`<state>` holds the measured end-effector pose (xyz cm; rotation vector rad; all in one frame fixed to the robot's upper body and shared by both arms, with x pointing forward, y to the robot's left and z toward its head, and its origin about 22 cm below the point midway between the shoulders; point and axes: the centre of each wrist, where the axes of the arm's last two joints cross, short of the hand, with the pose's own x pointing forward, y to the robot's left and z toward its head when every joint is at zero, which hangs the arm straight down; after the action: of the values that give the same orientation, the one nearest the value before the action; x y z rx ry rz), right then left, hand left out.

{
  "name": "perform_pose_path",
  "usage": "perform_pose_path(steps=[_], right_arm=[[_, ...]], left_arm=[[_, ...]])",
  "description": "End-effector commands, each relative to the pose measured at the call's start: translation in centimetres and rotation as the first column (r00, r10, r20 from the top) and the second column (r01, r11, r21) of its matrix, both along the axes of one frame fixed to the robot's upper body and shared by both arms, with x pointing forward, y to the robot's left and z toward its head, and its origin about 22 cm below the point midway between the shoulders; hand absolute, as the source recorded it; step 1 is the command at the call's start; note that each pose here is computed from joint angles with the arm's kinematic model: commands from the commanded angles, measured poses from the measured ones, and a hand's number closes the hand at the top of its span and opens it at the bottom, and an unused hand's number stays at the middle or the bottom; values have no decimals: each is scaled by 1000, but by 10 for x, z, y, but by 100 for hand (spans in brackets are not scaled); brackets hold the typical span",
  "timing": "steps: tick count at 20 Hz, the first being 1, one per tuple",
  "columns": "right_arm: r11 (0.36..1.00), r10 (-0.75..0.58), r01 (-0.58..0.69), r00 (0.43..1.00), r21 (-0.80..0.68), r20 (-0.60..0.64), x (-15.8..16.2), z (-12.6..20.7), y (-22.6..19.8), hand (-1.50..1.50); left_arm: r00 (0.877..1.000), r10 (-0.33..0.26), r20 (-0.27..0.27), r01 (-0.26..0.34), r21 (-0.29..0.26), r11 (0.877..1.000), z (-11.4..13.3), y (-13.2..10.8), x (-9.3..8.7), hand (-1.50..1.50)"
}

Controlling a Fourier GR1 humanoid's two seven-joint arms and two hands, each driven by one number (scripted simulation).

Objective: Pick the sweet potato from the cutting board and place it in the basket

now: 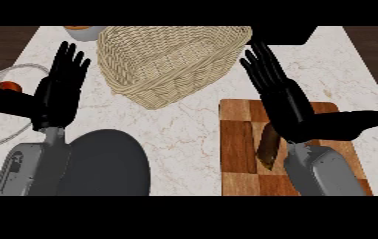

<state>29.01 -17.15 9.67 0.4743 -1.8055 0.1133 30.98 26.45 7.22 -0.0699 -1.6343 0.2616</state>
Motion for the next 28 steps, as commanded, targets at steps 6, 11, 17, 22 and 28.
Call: perform_pose_path(steps=[6,11,17,22,28], right_arm=[[862,-252,203,967,-464,-45,44,2,-30,150],[702,-76,-8,993,-712,-86,17,-56,69,-150],[335,-250,136,967,-932,51,36,-54,87,-150],[-111,-298,187,931,-976,212,70,0,81,-150],[-330,-237,98,954,-939,183,76,109,139,-150]], left_arm=[[839,-2,-544,136,206,969,-112,20,-68,0],[805,-44,-592,217,224,950,-128,14,-84,0],[804,-15,-594,200,246,948,-122,28,-84,0],[802,-10,-597,201,254,946,-129,23,-91,0],[792,-13,-610,210,252,945,-129,26,-92,0]])
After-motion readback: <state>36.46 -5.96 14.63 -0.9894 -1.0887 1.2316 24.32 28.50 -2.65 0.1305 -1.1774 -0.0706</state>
